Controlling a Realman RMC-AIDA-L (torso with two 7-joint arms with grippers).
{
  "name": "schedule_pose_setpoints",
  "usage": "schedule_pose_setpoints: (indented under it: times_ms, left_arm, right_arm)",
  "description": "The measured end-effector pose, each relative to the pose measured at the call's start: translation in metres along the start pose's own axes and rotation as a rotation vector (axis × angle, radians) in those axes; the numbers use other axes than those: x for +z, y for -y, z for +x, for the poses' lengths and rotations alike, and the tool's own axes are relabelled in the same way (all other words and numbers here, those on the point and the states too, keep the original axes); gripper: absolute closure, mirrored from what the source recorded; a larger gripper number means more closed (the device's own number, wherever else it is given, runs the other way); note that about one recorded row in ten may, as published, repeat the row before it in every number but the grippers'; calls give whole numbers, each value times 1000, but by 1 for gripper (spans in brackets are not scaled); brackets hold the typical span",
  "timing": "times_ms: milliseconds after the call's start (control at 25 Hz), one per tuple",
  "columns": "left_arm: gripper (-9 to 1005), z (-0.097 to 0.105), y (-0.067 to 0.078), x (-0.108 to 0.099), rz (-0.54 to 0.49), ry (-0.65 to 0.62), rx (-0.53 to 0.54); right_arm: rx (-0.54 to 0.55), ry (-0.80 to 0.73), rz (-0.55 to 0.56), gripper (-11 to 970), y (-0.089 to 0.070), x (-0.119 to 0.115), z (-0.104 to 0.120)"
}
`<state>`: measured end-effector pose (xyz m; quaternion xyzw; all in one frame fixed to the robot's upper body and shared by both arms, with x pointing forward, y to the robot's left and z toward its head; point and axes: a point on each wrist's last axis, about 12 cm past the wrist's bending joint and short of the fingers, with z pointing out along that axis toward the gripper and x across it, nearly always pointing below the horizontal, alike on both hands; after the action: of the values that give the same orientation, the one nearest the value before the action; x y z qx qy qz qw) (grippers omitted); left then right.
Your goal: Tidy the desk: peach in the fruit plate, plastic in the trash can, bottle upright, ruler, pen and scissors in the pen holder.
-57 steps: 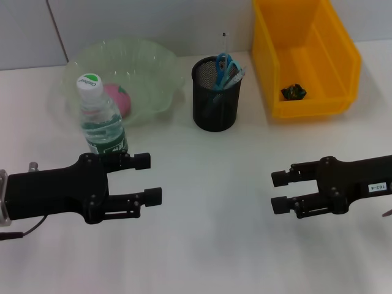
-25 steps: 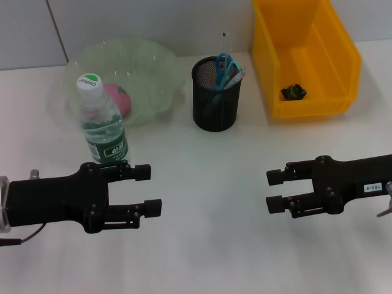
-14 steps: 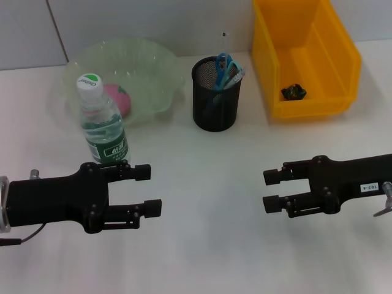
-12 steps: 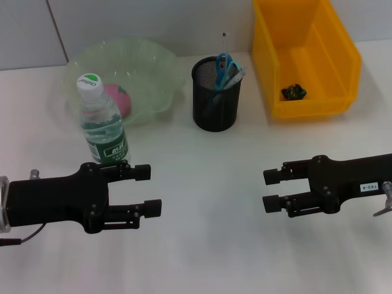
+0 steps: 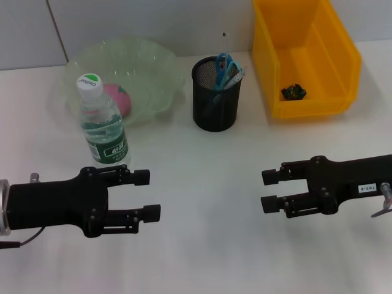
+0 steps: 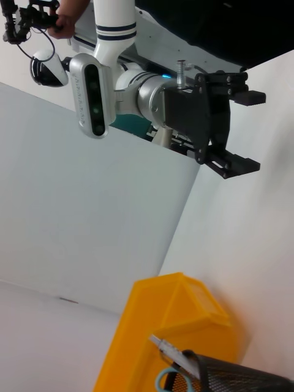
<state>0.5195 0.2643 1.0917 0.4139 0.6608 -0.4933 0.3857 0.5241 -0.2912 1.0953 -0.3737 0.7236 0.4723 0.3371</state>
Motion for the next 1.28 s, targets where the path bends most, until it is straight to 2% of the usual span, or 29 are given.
schedule_pose_setpoints:
  times_ms: [1280]
  left_arm:
    - [203, 0, 0, 1, 1, 3, 6]
  right_arm:
    - [-7, 3, -4, 230, 0, 3, -2]
